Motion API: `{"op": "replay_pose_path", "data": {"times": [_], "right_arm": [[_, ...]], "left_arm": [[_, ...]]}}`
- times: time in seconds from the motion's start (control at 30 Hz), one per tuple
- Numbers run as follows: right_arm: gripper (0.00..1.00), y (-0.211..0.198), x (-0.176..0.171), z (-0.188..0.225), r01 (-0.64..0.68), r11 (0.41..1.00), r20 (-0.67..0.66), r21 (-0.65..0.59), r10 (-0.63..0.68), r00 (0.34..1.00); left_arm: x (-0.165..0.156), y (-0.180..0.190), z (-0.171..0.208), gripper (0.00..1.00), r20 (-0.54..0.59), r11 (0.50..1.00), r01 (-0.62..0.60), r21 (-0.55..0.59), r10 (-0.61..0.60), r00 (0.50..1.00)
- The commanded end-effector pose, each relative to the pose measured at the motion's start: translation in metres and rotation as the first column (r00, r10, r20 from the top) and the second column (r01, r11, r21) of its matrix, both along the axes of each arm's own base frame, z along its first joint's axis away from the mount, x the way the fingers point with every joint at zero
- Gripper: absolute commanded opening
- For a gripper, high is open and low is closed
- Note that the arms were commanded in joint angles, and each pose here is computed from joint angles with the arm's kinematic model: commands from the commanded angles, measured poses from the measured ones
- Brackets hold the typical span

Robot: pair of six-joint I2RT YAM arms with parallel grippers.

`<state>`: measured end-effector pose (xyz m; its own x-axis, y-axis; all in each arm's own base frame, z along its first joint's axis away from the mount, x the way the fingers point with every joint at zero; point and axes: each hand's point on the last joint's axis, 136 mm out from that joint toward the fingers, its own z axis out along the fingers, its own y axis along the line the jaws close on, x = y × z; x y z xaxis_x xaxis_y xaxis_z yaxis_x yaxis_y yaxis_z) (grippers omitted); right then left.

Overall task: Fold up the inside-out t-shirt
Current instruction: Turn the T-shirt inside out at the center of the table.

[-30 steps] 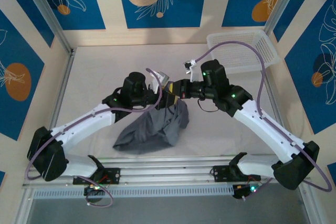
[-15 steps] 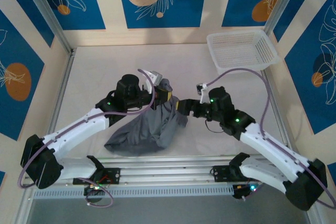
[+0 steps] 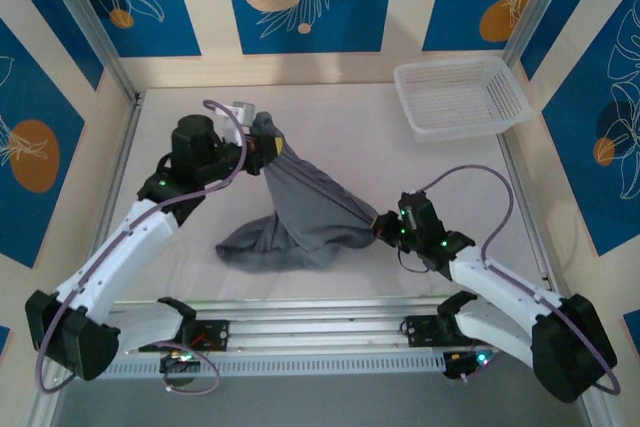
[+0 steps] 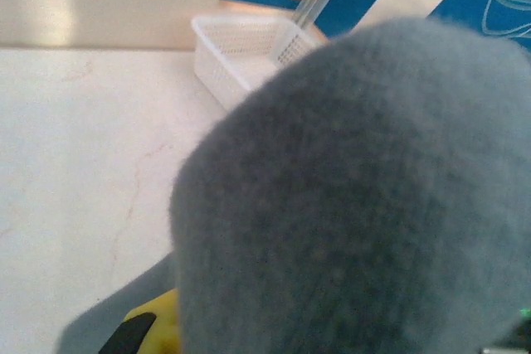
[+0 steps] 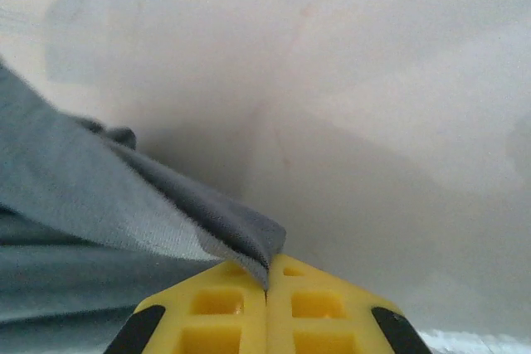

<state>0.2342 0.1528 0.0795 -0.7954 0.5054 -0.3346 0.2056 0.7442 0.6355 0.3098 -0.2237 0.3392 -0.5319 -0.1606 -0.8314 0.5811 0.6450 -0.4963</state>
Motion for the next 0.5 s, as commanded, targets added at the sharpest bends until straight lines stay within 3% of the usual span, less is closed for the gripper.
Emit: {"op": "replay_pose_path", "data": {"times": [0.0, 0.07, 0.13, 0.3, 0.33, 0.4, 0.47], "right_arm": [[0.07, -0.015, -0.013, -0.006, 0.024, 0.998, -0.030, -0.050, -0.026, 0.999], [0.27, 0.001, -0.011, 0.018, -0.076, 0.997, 0.052, -0.006, 0.076, 0.996], [0.44, 0.011, -0.008, 0.046, -0.159, 0.987, 0.136, -0.007, 0.159, 0.978], [0.54, 0.023, 0.006, 0.091, -0.270, 0.956, 0.237, -0.118, 0.291, 0.927], [0.54, 0.028, 0.008, 0.096, -0.293, 0.948, 0.238, -0.125, 0.316, 0.919], [0.55, 0.045, 0.014, 0.104, -0.348, 0.930, 0.230, -0.123, 0.367, 0.901], [0.55, 0.062, 0.019, 0.108, -0.391, 0.914, 0.233, -0.104, 0.405, 0.884]], "left_arm": [[-0.015, 0.009, 0.062, 0.00, 0.177, 0.997, 0.024, -0.071, -0.011, 0.984], [-0.020, 0.000, 0.046, 0.00, 0.150, 0.994, 0.084, -0.075, -0.072, 0.986], [-0.023, -0.003, 0.005, 0.00, 0.054, 0.995, 0.089, -0.042, -0.087, 0.995], [-0.052, 0.024, -0.150, 0.01, -0.244, 0.984, -0.060, 0.166, 0.099, 0.965], [-0.064, 0.029, -0.172, 0.05, -0.281, 0.980, -0.073, 0.183, 0.123, 0.952], [-0.090, 0.037, -0.210, 0.27, -0.347, 0.974, -0.093, 0.204, 0.161, 0.924], [-0.108, 0.045, -0.223, 0.46, -0.357, 0.970, -0.109, 0.217, 0.183, 0.916]]}}
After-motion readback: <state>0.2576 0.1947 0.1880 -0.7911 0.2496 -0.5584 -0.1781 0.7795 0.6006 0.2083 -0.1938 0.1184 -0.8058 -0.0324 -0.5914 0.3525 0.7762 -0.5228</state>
